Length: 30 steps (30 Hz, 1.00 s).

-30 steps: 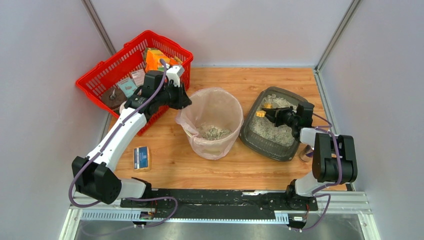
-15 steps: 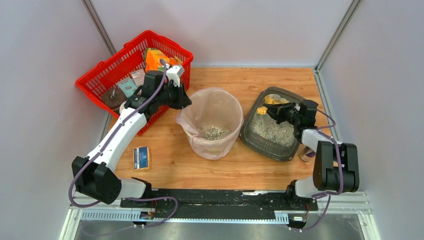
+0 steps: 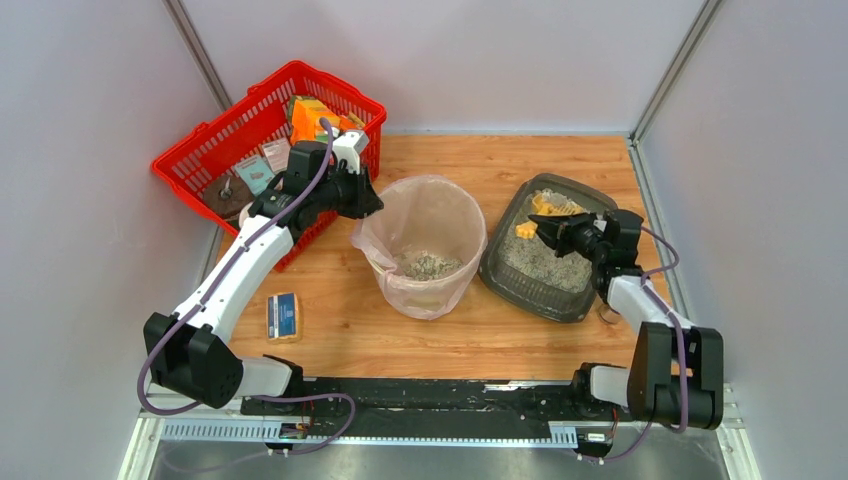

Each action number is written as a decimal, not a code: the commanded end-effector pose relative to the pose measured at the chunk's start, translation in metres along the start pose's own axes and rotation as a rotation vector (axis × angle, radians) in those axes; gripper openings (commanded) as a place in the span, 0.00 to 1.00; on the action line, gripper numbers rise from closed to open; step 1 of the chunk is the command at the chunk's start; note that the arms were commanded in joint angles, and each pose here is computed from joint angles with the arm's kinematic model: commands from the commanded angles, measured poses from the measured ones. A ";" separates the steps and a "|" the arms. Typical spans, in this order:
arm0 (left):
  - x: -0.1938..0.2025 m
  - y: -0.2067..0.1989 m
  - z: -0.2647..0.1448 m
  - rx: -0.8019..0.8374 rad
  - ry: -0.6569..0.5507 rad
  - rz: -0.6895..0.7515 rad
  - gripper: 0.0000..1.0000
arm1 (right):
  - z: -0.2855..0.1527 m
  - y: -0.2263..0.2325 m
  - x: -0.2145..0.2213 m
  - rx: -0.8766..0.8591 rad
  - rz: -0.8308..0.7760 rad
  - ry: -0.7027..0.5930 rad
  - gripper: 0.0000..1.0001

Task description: Clean the litter box

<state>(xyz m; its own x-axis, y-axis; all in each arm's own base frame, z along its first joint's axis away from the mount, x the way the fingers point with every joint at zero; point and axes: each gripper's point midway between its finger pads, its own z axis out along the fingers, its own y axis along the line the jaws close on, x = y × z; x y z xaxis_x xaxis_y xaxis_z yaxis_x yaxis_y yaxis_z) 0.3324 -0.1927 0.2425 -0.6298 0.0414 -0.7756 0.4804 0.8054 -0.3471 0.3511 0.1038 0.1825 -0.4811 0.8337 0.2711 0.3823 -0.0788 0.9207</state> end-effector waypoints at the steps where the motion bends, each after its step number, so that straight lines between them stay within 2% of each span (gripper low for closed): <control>1: -0.008 -0.027 -0.015 0.090 -0.013 0.017 0.00 | -0.014 -0.005 0.006 0.019 -0.029 -0.022 0.00; 11: -0.011 -0.031 -0.019 0.105 -0.027 0.019 0.00 | -0.048 -0.023 0.031 0.012 -0.054 -0.029 0.00; 14: -0.012 -0.033 -0.021 0.113 -0.032 0.019 0.00 | -0.061 -0.028 0.043 -0.014 -0.110 -0.023 0.00; 16: -0.013 -0.034 -0.023 0.114 -0.039 0.022 0.00 | -0.072 -0.021 0.051 -0.060 -0.207 -0.033 0.00; 19: -0.014 -0.035 -0.025 0.115 -0.045 0.025 0.00 | -0.080 -0.031 0.055 -0.043 -0.237 -0.045 0.00; 24: -0.013 -0.033 -0.025 0.107 -0.044 0.028 0.00 | -0.084 -0.033 0.069 -0.125 -0.281 0.022 0.00; 30: -0.012 -0.029 -0.022 0.091 -0.035 0.031 0.00 | -0.094 -0.031 0.072 -0.172 -0.441 -0.019 0.00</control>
<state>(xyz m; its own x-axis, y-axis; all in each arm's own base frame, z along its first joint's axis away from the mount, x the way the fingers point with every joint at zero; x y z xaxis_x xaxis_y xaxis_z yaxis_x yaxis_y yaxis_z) 0.3252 -0.1919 0.2463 -0.6316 0.0437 -0.7740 0.4853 0.8009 -0.3507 0.2339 0.1154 0.1791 -0.5511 0.8343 0.0175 0.1803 0.0986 0.9787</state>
